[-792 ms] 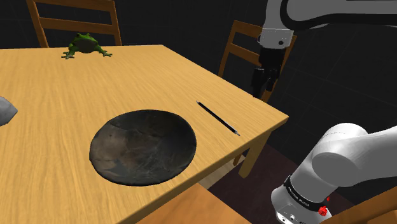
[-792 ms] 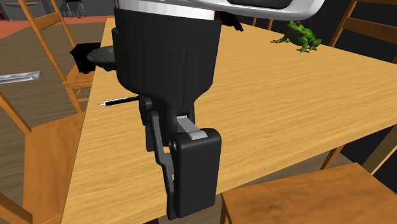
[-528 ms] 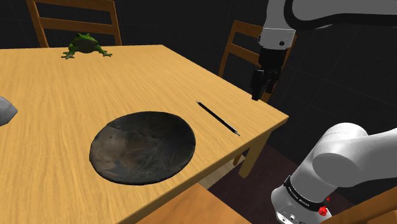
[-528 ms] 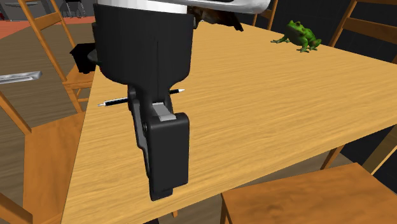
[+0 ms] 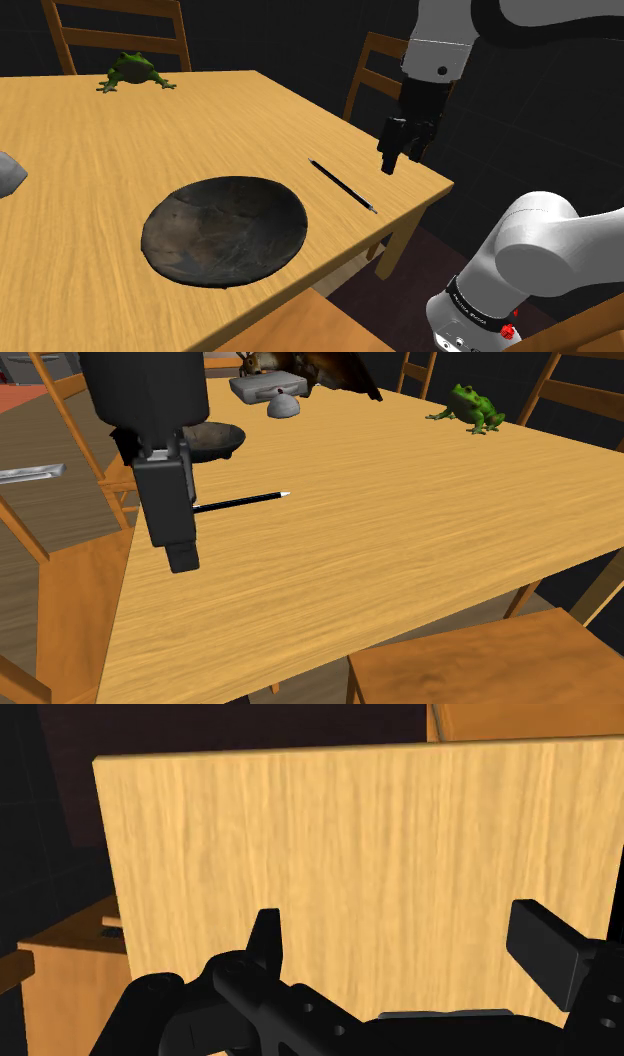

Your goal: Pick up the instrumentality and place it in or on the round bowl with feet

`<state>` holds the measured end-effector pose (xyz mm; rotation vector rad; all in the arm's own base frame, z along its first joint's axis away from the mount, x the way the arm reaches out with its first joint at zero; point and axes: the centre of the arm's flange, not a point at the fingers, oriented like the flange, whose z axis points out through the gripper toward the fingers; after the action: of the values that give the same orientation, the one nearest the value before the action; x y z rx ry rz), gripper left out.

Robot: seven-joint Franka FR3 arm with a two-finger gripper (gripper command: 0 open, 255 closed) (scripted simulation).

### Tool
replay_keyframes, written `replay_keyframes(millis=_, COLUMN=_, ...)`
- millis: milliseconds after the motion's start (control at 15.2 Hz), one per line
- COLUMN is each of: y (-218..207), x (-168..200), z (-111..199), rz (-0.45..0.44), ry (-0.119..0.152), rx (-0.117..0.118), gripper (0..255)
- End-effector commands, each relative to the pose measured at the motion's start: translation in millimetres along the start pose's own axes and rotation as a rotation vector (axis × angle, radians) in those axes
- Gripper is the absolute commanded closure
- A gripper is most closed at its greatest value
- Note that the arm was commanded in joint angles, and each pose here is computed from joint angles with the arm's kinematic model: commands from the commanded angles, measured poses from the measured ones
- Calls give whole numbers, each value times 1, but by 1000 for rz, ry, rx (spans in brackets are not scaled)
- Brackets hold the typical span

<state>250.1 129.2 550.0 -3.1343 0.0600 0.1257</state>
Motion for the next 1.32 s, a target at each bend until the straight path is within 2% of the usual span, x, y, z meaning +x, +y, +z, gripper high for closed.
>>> replay_keyframes(millis=0, y=-26, x=-11, z=-3, rz=13, ry=11, rx=12, gripper=0)
replay_keyframes(millis=462, y=-104, x=-45, z=-11, rz=48, ry=52, rx=47, gripper=0)
replay_keyframes(millis=924, y=-106, x=-43, z=26, rz=48, ry=52, rx=47, gripper=0)
replay_keyframes(millis=1254, y=-106, x=-42, z=29, rz=48, ry=52, rx=47, gripper=0)
